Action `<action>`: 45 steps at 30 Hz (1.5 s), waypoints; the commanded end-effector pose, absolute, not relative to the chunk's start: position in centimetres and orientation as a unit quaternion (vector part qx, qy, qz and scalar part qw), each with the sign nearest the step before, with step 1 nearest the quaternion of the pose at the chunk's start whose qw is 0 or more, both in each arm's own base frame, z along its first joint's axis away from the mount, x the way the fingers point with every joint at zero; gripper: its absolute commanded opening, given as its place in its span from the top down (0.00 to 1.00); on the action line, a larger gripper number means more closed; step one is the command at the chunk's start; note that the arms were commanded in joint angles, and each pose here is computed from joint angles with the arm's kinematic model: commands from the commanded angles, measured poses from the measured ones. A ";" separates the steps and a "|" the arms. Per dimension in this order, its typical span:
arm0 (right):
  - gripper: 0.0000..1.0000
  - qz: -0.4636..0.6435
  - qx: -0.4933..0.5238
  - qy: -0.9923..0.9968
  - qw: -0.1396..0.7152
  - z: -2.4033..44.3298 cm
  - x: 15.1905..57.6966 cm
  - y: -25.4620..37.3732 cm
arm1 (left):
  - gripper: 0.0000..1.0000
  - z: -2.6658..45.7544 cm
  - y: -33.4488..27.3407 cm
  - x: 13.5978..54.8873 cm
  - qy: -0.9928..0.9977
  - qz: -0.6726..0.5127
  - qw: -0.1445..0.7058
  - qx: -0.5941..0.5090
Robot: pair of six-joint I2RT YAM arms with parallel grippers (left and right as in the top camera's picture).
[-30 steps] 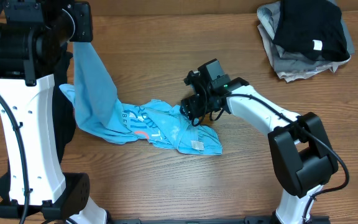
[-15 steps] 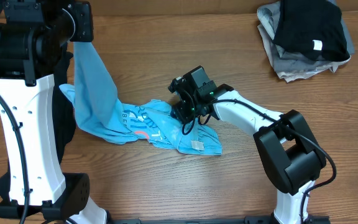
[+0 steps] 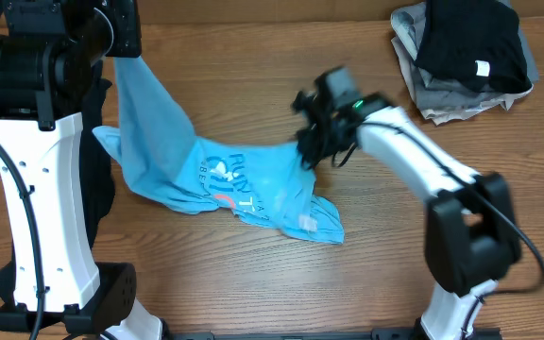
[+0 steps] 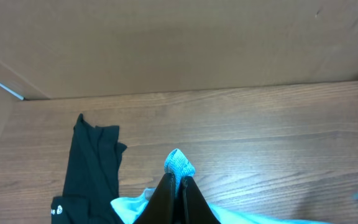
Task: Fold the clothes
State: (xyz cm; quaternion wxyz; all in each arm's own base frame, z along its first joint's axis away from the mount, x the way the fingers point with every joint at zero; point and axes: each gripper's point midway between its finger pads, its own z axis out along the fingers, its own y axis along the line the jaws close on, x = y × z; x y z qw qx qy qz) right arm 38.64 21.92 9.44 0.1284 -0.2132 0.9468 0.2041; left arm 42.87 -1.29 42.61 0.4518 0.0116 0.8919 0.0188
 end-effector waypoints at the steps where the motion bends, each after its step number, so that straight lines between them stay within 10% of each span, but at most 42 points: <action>1: 0.96 0.209 -0.204 0.927 0.236 20.8 40.5 19.8 | 0.96 44.2 -1.0 42.2 0.881 0.020 0.473 0.014; 16: 0.96 0.124 -0.063 0.904 0.404 41.5 33.2 5.1 | 0.96 55.0 5.3 34.3 0.785 0.073 0.609 -0.086; 36: 0.96 0.065 0.033 0.800 0.596 53.8 16.8 1.0 | 0.96 63.7 7.1 14.2 0.642 0.139 0.736 -0.167; 45: 0.96 0.098 -0.003 0.828 0.551 52.0 20.5 1.8 | 0.96 61.0 7.9 19.7 0.692 0.134 0.689 -0.171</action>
